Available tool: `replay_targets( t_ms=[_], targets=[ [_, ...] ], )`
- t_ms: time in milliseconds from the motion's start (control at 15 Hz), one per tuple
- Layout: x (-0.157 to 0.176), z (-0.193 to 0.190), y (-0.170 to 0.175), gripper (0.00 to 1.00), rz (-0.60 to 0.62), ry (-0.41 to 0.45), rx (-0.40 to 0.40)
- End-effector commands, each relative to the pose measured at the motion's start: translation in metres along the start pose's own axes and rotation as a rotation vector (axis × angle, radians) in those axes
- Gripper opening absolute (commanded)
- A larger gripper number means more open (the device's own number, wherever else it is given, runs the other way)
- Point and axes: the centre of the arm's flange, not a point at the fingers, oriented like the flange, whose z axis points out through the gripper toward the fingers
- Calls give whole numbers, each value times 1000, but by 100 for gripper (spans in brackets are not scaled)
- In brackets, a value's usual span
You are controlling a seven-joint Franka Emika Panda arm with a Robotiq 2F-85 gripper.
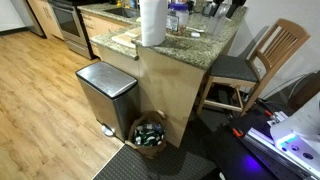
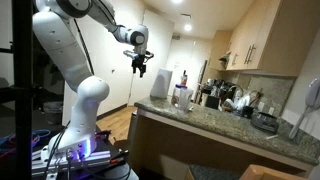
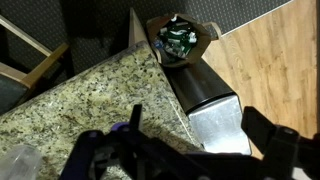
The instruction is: Move the clear bottle to the left
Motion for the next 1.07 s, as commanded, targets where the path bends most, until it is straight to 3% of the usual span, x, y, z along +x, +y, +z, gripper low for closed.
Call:
replay_targets(
  t_ms=[0,200,333,400,467,533,733,800,1000],
  targets=[
    [0,0,0,100,0,0,0],
    [-2,0,-3,100,-3,33,-62],
    [-6,2,-6,100,22,115,-81],
    [7,-77,-10,100,62,187,-64],
    [7,-86,-13,100,76,227,-35],
    [5,-36,-10,100,44,143,-45],
    [-1,-89,-14,100,62,242,-20],
    [6,-87,-4,100,79,230,-63],
    [55,-128,35,100,208,367,-61]
  ],
)
